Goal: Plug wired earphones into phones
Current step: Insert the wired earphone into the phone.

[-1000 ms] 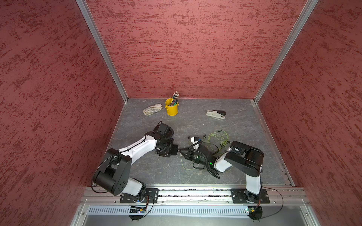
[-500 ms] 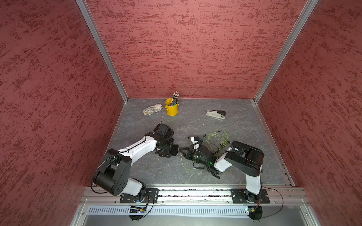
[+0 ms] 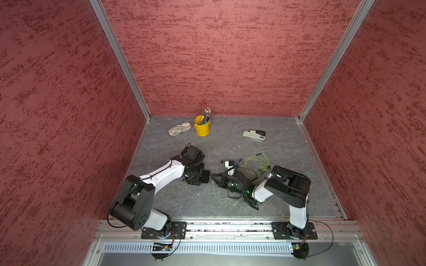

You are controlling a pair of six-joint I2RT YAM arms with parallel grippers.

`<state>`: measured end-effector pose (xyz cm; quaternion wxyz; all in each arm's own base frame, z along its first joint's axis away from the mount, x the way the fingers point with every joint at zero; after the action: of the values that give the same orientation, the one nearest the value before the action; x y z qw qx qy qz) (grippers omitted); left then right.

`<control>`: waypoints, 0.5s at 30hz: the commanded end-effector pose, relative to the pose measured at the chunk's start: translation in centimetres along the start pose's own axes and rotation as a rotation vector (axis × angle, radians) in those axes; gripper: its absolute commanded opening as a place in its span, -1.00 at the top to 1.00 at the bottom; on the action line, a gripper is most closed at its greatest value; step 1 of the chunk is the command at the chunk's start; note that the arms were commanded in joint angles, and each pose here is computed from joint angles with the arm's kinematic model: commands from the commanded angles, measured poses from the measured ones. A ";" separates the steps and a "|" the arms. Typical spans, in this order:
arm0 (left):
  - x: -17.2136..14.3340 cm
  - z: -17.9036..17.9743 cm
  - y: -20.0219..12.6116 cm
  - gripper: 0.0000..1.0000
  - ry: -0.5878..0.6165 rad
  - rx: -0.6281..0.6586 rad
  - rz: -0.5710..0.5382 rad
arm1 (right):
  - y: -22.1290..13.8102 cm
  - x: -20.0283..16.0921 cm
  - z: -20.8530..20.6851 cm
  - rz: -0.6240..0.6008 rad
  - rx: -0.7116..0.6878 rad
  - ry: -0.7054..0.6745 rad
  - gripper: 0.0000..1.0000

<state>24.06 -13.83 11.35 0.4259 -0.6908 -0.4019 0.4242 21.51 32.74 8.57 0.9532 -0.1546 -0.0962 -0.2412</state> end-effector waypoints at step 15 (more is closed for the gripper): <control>-1.0 -1.2 -0.4 -0.26 -0.018 -0.053 0.052 | 1.0 0.1 0.5 0.012 0.009 -0.007 1.00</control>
<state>24.16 -13.73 11.30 0.4226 -0.6837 -0.4114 0.4297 21.75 33.06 8.68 0.9530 -0.1572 -0.0968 -0.2402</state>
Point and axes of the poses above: each gripper's point midway between its finger pads, its own y axis out along the fingers, its own z axis along the line the jaws close on, x = y × z, the point moved 7 cm from there along -y, back along the fingers, and after that the axes turned 5 degrees about y, right-handed, at the moved point
